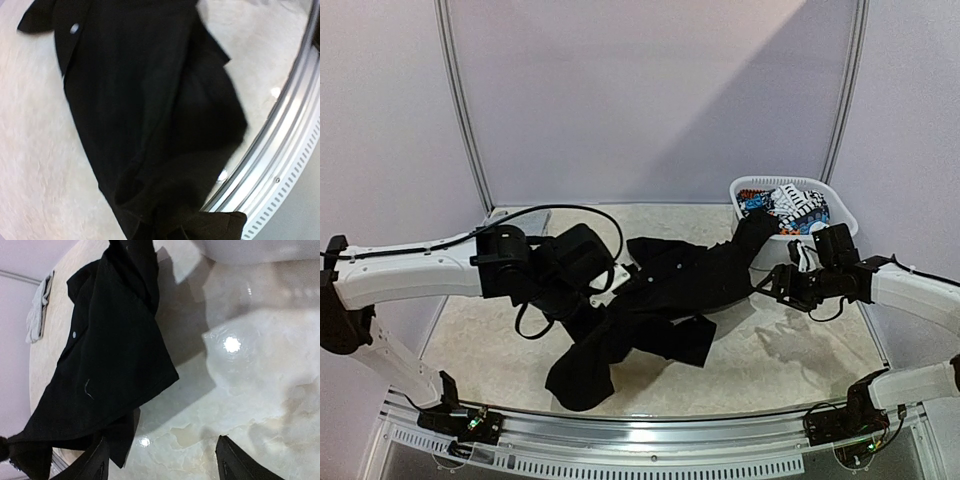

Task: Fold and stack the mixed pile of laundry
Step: Pick up the crumpled shirt from the center of the board.

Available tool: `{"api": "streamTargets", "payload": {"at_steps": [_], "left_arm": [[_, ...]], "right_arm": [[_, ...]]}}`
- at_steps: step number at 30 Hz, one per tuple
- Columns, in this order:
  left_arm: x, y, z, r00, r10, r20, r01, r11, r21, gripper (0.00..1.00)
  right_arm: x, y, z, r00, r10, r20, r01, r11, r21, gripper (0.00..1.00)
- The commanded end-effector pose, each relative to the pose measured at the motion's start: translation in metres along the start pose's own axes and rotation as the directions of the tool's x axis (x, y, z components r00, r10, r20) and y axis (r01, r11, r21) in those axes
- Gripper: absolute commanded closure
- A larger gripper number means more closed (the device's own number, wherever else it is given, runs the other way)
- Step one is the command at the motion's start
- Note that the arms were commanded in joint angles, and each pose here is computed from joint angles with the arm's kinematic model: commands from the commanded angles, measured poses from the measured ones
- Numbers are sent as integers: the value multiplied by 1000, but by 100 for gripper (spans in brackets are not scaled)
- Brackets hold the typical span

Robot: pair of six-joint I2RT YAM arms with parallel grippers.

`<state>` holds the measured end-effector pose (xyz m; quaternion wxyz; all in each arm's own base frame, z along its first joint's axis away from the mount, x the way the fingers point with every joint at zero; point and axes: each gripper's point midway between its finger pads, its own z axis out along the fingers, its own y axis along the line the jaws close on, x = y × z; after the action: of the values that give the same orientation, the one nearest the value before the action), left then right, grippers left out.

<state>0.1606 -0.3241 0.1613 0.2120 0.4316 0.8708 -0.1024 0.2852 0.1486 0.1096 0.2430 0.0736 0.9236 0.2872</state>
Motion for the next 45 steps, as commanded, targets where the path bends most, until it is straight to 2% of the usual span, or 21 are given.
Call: {"api": "streamTargets", "payload": {"at_steps": [1, 7, 15, 18, 20, 24, 30, 33, 40, 45], "left_arm": [[29, 26, 7, 987, -152, -56, 154, 988, 26, 100], [34, 48, 1, 971, -238, -23, 238, 971, 17, 100], [32, 53, 5, 968, -248, -32, 248, 969, 8, 100], [32, 53, 6, 967, -251, -37, 251, 968, 9, 100], [33, 54, 7, 967, -251, -42, 251, 968, 7, 100], [34, 56, 7, 966, -255, -47, 256, 967, 2, 100], [29, 60, 3, 963, -267, -39, 267, 964, -1, 100], [23, 64, -7, 962, -273, -17, 273, 962, -11, 100], [2, 93, -57, 959, -272, 85, 279, 956, -87, 100], [-27, 110, -110, 947, -238, 215, 270, 954, -134, 100]], "right_arm": [[-4, 12, 18, 1000, 28, -10, -29, 995, -96, 23], [-23, 34, 40, 996, 87, -14, -89, 973, -215, 20], [-17, 32, 74, 989, 127, -70, -140, 961, -238, 20], [-9, 34, 85, 989, 113, -97, -134, 962, -239, 23], [-6, 37, 89, 988, 105, -110, -130, 959, -251, 28], [-6, 35, 92, 987, 116, -110, -138, 966, -218, 47], [-22, 42, 76, 994, 91, -66, -102, 979, -179, 85], [-31, 52, 61, 995, 85, -59, -94, 980, -176, 98], [-74, 98, -15, 998, -13, 69, 25, 983, -179, 100], [-104, 133, -72, 979, -101, 174, 133, 974, -181, 100]]}}
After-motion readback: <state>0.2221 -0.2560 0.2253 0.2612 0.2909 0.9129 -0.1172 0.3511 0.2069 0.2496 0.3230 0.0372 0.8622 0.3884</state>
